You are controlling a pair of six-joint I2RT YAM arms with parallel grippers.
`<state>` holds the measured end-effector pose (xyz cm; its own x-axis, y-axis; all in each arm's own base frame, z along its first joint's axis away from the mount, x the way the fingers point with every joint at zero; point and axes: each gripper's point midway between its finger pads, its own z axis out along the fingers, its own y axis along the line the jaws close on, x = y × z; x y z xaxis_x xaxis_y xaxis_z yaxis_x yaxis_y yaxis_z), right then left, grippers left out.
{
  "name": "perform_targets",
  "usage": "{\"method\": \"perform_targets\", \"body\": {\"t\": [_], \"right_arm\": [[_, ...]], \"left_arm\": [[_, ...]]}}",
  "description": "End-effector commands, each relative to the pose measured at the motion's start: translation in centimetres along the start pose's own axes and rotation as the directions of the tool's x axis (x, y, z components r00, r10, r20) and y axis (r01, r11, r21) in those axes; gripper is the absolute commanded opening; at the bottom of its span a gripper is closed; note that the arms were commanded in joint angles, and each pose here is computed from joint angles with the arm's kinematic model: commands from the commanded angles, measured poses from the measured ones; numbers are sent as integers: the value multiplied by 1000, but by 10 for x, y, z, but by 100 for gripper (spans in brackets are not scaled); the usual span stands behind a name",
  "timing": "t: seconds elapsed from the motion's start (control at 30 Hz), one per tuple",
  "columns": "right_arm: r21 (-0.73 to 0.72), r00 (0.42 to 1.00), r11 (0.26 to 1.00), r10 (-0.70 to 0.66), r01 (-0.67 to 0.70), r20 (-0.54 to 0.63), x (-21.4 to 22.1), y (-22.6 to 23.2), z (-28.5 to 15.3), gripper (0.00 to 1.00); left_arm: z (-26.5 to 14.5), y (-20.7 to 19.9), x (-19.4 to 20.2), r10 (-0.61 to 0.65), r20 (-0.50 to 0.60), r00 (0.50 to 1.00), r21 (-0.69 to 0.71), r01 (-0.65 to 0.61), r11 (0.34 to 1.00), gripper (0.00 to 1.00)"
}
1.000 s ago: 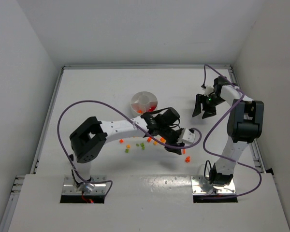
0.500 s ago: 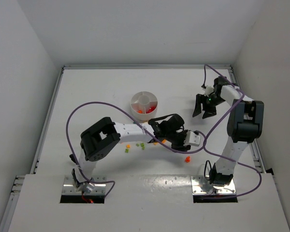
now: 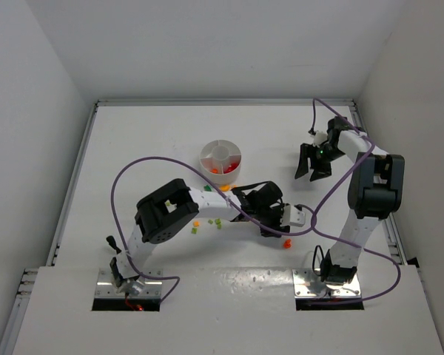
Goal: Sort the legos into containers by color
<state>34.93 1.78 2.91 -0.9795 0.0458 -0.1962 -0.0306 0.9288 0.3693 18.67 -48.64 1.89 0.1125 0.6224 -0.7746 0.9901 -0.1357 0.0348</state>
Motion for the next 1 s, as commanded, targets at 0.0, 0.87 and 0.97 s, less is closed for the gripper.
{"method": "perform_targets", "body": {"t": [0.0, 0.87, 0.97], "right_arm": [[9, 996, 999, -35, 35, 80, -18, 3, -18, 64], [7, 998, 1000, -28, 28, 63, -17, 2, -14, 64], [-3, 998, 1000, -27, 28, 63, -19, 3, -13, 64]], "left_arm": [[4, 6, -20, 7, 51, 999, -19, -6, 1000, 52], [12, -5, -4, -38, 27, 999, 2, 38, 999, 50], [12, -5, -4, -38, 27, 999, 2, 38, 999, 50]]}}
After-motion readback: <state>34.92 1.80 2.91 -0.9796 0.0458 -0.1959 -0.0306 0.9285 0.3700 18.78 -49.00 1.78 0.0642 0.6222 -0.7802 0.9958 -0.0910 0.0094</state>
